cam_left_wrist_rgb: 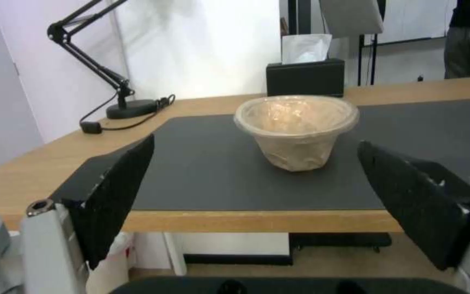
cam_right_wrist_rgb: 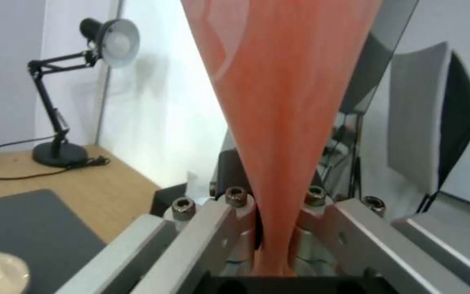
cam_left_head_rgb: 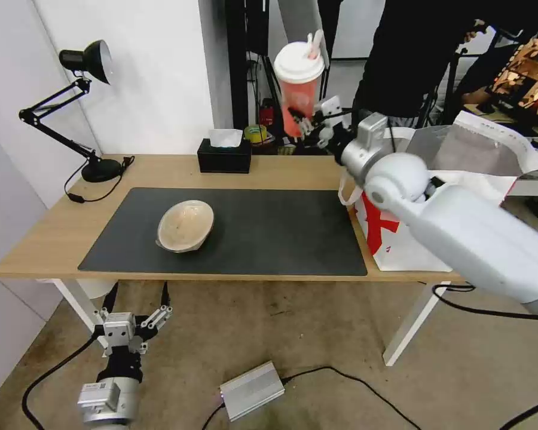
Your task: Pick up the trash from the table and place it into the takeout bag.
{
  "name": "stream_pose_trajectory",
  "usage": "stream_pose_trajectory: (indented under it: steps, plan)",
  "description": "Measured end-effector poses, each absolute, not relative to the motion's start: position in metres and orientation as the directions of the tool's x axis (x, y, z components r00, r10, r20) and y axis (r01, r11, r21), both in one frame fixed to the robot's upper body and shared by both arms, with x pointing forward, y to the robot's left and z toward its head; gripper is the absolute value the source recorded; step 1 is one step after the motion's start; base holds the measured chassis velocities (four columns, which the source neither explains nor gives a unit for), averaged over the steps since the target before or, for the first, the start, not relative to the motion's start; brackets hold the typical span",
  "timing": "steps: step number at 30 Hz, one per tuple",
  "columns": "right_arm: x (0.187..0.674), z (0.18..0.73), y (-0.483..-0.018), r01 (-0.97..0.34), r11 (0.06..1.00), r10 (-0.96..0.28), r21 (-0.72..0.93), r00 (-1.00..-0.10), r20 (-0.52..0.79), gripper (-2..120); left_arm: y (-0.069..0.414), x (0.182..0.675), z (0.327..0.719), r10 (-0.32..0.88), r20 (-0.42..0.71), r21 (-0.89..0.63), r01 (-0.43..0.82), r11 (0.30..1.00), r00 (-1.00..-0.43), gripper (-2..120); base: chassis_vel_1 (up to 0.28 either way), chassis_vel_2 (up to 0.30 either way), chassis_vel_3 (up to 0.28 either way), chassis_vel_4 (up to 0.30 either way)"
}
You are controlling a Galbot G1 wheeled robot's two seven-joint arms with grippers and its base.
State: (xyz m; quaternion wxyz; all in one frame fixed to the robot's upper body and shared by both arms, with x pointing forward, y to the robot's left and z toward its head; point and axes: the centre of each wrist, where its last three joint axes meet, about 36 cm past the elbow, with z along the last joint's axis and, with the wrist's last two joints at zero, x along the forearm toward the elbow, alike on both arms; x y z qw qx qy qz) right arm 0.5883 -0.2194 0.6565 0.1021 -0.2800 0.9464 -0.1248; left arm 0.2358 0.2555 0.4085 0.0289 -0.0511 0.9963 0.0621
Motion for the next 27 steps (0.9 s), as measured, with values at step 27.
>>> stream_pose_trajectory:
  steps: [27]
  plan:
    - [0.582, 0.693, -0.317, -0.441, 0.784, -0.526, -0.437, -0.846, -0.09, 3, 0.259, 0.24, 0.409, -0.092, -0.07, 0.121, -0.1, 0.988, -0.993, 100, 0.0, 0.0, 0.0, 0.0]
